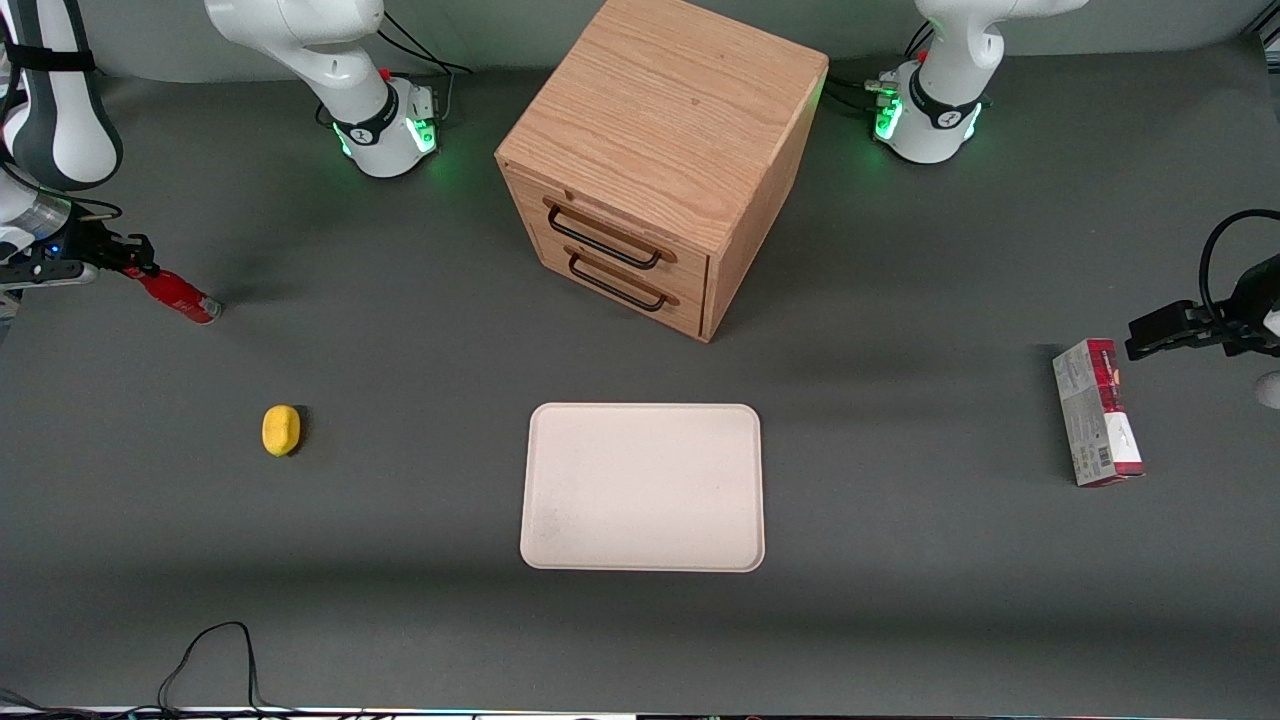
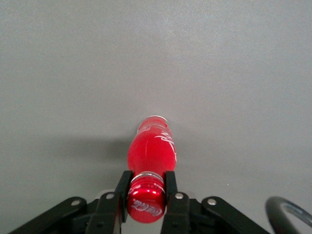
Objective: Place coke bottle on tray
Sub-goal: 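Lift the held bottle and carry it toward the white tray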
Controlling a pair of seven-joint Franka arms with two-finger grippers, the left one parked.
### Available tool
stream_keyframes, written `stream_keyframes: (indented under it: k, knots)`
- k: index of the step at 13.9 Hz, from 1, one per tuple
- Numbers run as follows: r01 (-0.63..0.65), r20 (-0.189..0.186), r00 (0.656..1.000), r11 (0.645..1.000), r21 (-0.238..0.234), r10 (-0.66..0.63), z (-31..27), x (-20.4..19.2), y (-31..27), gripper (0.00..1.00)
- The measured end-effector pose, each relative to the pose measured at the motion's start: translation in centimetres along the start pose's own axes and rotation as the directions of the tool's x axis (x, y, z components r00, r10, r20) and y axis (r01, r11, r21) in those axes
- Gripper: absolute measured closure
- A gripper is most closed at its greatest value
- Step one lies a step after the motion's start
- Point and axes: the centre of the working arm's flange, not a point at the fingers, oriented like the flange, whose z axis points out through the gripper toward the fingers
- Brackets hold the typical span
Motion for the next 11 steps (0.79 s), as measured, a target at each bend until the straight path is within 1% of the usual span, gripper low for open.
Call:
stream_keyframes:
  k: [1, 3, 5, 6, 8, 11]
  knots:
    - [0.001, 0.001, 1.000, 1.000, 0.000, -0.001, -0.2, 0.1, 0.1, 0.69]
    - [0.014, 0.032, 0.999, 1.000, 0.011, -0.015, -2.4, 1.3, 0.4, 0.69]
    - [0.035, 0.058, 0.998, 0.999, 0.028, -0.036, -7.6, 3.7, 0.6, 0.69]
    - [0.039, 0.064, 0.997, 0.998, 0.041, -0.042, -11.2, 4.9, 0.6, 0.69]
    - [0.057, 0.058, 0.997, 0.997, 0.044, -0.060, -18.8, 6.6, 0.3, 0.69]
    - [0.067, 0.023, 0.997, 0.998, 0.020, -0.067, -28.5, 7.0, -0.2, 0.69]
